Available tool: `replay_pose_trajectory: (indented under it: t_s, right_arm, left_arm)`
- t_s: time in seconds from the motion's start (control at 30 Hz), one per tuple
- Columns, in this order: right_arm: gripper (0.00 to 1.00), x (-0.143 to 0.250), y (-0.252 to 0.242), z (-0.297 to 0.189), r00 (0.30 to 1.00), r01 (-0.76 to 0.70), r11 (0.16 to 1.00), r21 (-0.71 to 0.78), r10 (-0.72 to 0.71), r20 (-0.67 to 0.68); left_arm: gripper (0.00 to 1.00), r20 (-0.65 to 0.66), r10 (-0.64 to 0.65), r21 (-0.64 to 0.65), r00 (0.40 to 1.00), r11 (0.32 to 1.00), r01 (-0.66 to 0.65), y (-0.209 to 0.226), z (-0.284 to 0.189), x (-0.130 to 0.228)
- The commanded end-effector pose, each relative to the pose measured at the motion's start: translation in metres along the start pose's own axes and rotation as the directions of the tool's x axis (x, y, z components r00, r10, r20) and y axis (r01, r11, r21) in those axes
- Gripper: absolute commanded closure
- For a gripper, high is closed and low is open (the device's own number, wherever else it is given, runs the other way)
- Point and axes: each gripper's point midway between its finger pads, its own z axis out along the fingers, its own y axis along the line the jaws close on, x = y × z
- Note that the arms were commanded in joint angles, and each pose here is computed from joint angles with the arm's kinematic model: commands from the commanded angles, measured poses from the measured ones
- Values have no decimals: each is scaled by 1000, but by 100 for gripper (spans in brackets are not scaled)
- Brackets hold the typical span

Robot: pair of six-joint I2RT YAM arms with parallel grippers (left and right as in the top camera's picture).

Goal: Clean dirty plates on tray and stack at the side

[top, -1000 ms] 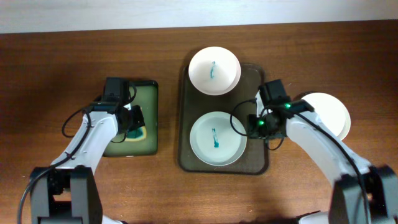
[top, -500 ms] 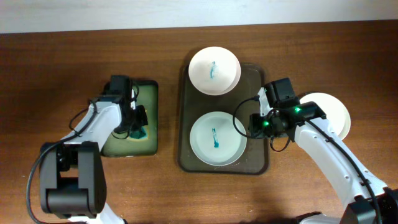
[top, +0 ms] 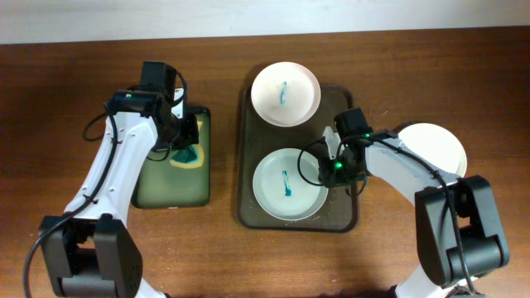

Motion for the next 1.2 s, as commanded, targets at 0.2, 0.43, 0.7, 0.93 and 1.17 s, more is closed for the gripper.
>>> replay_pose_trajectory:
  t_s: [0.2,0.43,0.7,0.93,1.17]
  right_arm:
    - [96,6,-31,13,963,-268,951,155,269,16]
    - [96,5,-30,14,952,-304,942,146,304,21]
    - [96,5,-26,14,953,-303,944,128,304,14]
    - [96,6,-26,14,952,-303,944,128,304,14]
    - [96,5,-26,14,953,-303,944,129,304,14]
  left_arm:
    - [100,38,118,225,992,966,-123,-111,-9,17]
    - [100,-125,178,343,976,931,-126,-201,61,72]
    - [100,-256,207,277,944,952,-134,-216,145,116]
    - [100,-121,148,-271,982,946,-176,-111,120,50]
    - [100,-313,261,392,913,911,-126,-246,132,114]
